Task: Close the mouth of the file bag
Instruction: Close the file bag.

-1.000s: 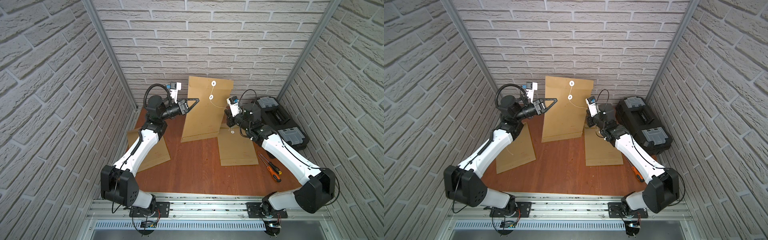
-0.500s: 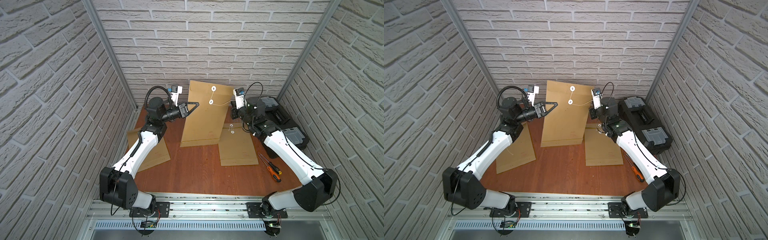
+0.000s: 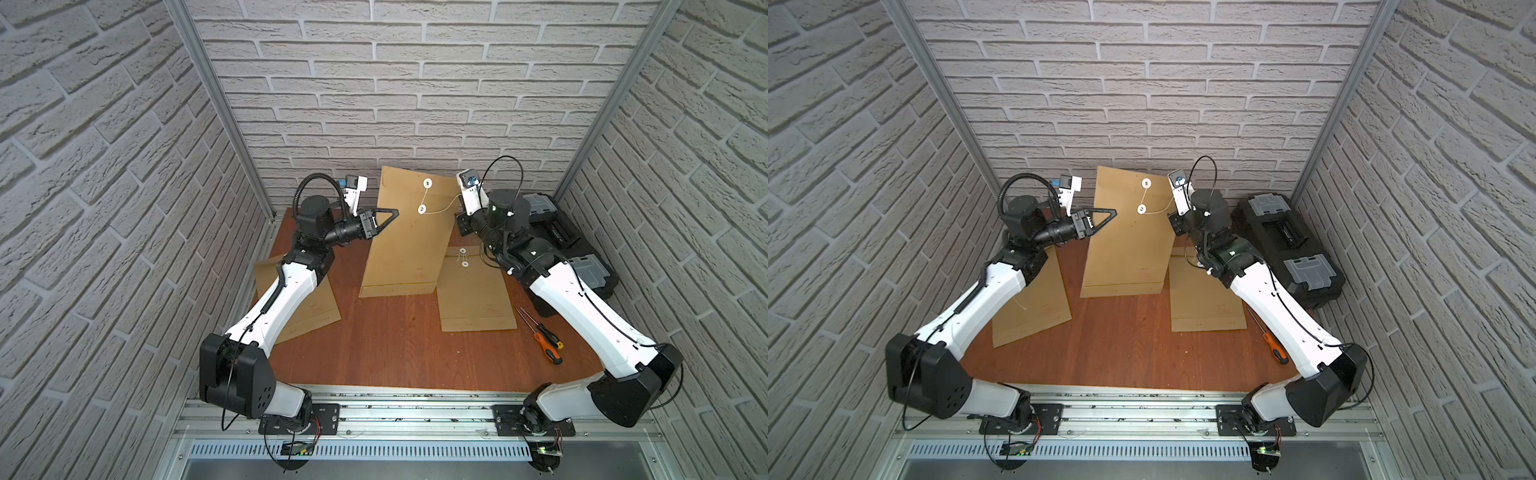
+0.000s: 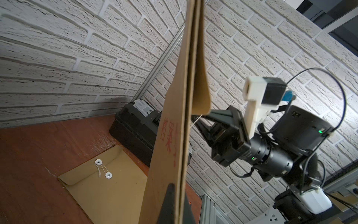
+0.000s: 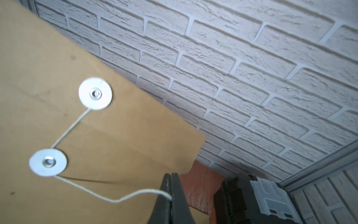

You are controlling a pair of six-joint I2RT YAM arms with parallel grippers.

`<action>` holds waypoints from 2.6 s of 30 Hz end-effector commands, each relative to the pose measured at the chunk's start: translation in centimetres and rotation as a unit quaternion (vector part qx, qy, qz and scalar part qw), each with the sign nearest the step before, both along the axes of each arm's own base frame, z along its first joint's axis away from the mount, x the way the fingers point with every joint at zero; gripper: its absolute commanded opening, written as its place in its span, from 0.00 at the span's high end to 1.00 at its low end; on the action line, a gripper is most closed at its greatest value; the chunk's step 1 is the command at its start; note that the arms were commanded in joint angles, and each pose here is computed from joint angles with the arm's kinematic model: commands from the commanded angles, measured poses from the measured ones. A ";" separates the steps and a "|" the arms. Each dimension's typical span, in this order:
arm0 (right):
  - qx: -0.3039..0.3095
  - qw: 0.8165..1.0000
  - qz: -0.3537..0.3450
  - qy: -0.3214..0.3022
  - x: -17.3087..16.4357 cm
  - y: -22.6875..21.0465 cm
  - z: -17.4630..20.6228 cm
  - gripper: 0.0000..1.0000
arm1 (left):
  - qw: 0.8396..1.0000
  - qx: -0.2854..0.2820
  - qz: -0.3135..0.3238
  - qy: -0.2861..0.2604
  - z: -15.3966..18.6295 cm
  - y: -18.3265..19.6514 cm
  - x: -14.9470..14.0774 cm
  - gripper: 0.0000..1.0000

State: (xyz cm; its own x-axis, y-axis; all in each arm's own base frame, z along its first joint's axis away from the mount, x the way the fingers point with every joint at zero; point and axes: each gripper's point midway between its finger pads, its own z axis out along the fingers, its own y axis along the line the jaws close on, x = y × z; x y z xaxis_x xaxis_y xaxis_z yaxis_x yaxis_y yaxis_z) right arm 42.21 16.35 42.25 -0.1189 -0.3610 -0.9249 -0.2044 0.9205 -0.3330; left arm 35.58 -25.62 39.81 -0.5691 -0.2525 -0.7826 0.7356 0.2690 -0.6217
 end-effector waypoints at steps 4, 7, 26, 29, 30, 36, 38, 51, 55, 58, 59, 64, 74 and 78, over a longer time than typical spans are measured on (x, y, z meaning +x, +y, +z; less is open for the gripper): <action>-0.047 0.999 -0.020 -0.017 1.6 -0.9 1.1 0.97 | 0.999 0.003 -0.040 -0.033 0.6 -1.2 -2.7 1.00; -0.051 0.998 -0.016 -0.014 2.1 -0.9 1.1 0.97 | 0.998 0.007 -0.052 -0.031 0.2 -1.8 -3.2 1.00; -0.063 0.998 -0.031 -0.007 3.3 -2.6 -0.1 0.97 | 0.997 0.000 -0.071 -0.014 -0.2 -2.3 -4.2 1.00; -0.068 0.997 -0.027 -0.009 3.7 -2.3 -0.2 0.97 | 0.997 0.001 -0.072 -0.012 -0.4 -2.4 -4.3 1.00; -0.070 0.997 -0.027 -0.011 3.8 -2.3 -0.1 0.97 | 0.997 0.001 -0.074 -0.013 -0.3 -2.5 -4.4 1.00; -0.069 0.998 0.002 0.004 3.8 -1.2 0.8 0.97 | 0.997 0.020 -0.076 -0.011 -1.0 -2.6 -4.6 1.00; -0.069 0.997 0.014 0.014 3.6 -0.9 0.7 0.97 | 0.997 0.030 -0.074 -0.010 -1.5 -2.5 -4.5 1.00; -0.099 0.992 0.054 0.054 2.7 1.3 0.3 0.97 | 0.995 0.053 -0.081 -0.013 -2.4 -3.1 -4.8 1.00; -0.106 0.990 0.068 0.062 2.0 2.6 0.7 0.97 | 0.996 0.070 -0.062 -0.011 -2.9 -2.8 -4.3 1.00; -0.128 0.987 0.061 0.070 1.3 3.3 0.6 0.97 | 0.995 0.094 -0.038 -0.012 -3.6 -2.4 -3.6 1.00; -0.138 0.986 0.050 0.074 1.1 3.1 0.6 0.97 | 0.994 0.100 -0.030 -0.013 -3.8 -2.3 -3.5 1.00; -0.176 0.977 -0.004 0.119 0.2 0.8 -0.6 0.97 | 0.992 0.123 -0.010 -0.025 -4.1 -1.7 -3.4 1.00; -0.115 0.962 0.071 0.238 -3.1 3.1 -3.5 0.97 | 0.989 0.141 -0.008 -0.034 -4.6 -1.4 -3.6 1.00; -0.079 0.957 0.112 0.256 -3.8 4.7 -3.6 0.98 | 0.989 0.147 -0.006 -0.036 -4.7 -1.3 -3.8 1.00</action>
State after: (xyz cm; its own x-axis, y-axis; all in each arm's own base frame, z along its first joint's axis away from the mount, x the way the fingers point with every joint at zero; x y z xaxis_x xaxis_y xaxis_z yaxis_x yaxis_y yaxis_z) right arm 39.68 19.75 38.29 -0.4314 -0.6168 -0.6584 -0.5161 0.7673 -0.3807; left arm 32.34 -27.05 32.96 -0.5811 -0.0016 -0.8138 0.7363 0.4251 -0.5265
